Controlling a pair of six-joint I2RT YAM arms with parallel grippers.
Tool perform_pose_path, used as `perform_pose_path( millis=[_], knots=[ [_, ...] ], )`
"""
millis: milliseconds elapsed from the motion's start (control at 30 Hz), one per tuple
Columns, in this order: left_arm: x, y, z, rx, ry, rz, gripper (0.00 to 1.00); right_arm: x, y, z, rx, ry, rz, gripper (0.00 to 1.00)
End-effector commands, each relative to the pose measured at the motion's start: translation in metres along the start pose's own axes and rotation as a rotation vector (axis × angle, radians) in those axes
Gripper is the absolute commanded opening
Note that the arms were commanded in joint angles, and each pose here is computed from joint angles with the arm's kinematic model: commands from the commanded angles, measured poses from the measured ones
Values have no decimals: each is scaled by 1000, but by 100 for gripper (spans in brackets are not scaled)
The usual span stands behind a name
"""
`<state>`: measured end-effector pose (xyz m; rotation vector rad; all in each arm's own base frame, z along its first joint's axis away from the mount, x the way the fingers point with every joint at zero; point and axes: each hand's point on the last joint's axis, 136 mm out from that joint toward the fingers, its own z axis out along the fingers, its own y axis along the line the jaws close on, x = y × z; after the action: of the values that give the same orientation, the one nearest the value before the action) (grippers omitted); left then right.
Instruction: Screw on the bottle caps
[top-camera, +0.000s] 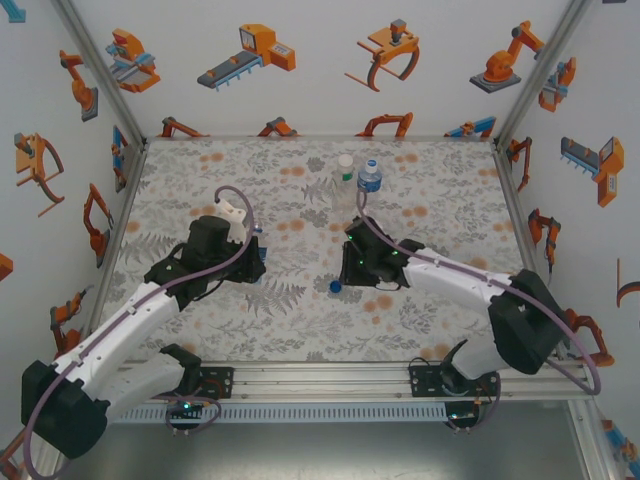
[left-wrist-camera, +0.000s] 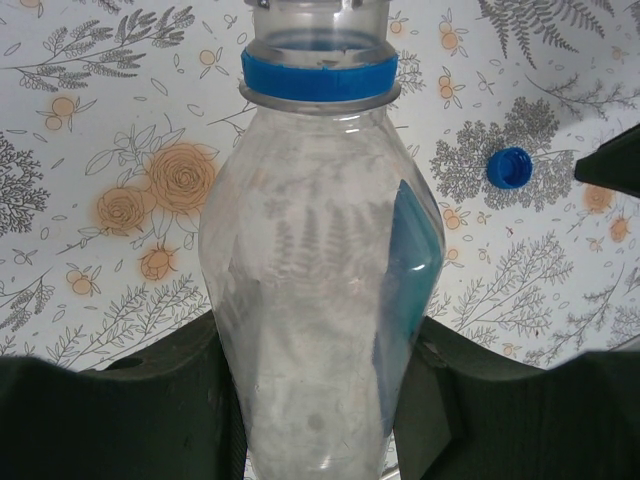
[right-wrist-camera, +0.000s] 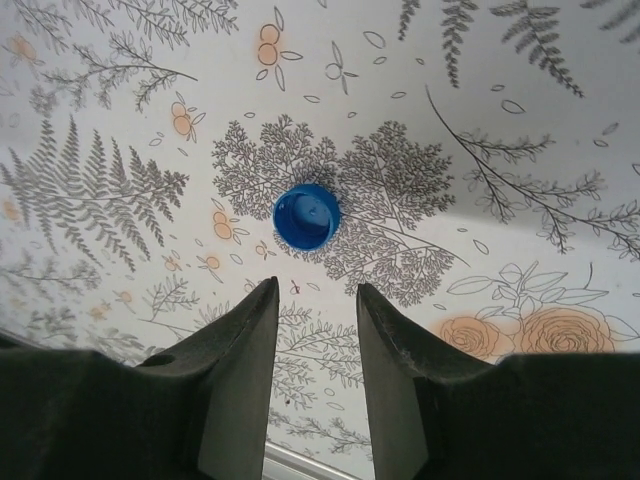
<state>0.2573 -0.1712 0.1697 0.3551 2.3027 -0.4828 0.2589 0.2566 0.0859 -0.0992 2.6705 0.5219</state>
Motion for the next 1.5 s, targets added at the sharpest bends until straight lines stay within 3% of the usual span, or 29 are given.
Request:
perform_pose_path(
  millis=[0,467,1467],
  knots=[
    [-7,1,-9,-6,-32,-9,21,0,-2,5,122,26,-103,38],
    [3,7,-17,-25,-39,-9,20,-5,20,38,198,80,-189,40],
    [5,8,-15,-29,-38,-12,19,8,21,51,177,129,-180,40]
  ],
)
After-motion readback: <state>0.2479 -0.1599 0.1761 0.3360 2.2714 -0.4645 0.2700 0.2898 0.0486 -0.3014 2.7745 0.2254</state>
